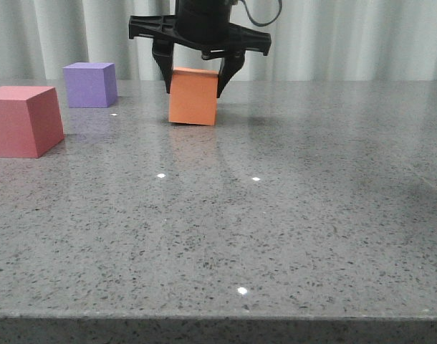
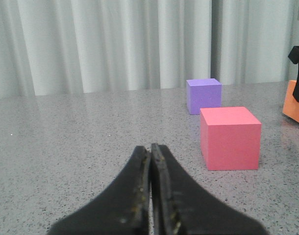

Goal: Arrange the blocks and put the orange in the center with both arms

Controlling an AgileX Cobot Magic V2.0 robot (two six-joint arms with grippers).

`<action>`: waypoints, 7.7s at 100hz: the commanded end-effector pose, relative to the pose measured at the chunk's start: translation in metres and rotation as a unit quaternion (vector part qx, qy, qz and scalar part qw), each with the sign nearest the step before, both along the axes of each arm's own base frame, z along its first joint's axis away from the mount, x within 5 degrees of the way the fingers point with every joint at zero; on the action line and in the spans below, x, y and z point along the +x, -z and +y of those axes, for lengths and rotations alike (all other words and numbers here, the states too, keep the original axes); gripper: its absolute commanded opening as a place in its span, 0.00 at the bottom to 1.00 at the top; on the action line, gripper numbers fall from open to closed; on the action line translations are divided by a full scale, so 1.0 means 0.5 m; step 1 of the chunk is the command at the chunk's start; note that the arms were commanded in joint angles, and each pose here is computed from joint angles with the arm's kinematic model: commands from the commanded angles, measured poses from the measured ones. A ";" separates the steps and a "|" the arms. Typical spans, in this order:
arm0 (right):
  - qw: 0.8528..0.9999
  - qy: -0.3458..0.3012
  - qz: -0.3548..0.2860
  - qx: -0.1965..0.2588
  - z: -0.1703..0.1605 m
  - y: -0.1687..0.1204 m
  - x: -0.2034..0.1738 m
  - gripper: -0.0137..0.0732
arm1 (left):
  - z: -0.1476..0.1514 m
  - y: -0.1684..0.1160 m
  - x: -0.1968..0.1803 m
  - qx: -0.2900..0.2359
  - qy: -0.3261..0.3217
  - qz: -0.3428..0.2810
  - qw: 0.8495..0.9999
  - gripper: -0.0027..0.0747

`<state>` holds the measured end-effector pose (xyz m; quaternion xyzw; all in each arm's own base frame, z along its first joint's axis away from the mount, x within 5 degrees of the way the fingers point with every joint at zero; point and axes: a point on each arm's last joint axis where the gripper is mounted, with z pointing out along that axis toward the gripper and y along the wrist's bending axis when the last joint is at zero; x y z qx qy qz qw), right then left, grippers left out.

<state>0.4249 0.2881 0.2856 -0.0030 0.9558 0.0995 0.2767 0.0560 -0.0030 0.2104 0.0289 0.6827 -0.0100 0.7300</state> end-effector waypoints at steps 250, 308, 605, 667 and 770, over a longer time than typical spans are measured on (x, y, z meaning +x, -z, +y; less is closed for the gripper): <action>0.894 0.112 -0.427 -0.079 -0.593 -0.122 -0.631 0.91 | -0.001 0.009 -0.003 -0.006 0.004 -0.037 0.999 0.01; 0.887 0.112 -0.441 -0.079 -0.592 -0.107 -0.657 0.48 | -0.001 0.009 -0.003 -0.006 0.004 -0.037 0.999 0.01; 0.887 0.112 -0.440 -0.079 -0.592 -0.107 -0.657 0.08 | -0.110 -0.379 0.326 -0.052 0.088 0.339 0.935 0.88; 0.887 0.112 -0.440 -0.079 -0.592 -0.107 -0.657 0.08 | -0.405 -0.359 0.553 -0.006 0.155 0.375 0.914 0.88; 0.887 0.112 -0.440 -0.079 -0.592 -0.107 -0.657 0.08 | -0.531 -0.218 0.683 0.017 0.110 0.418 0.901 0.88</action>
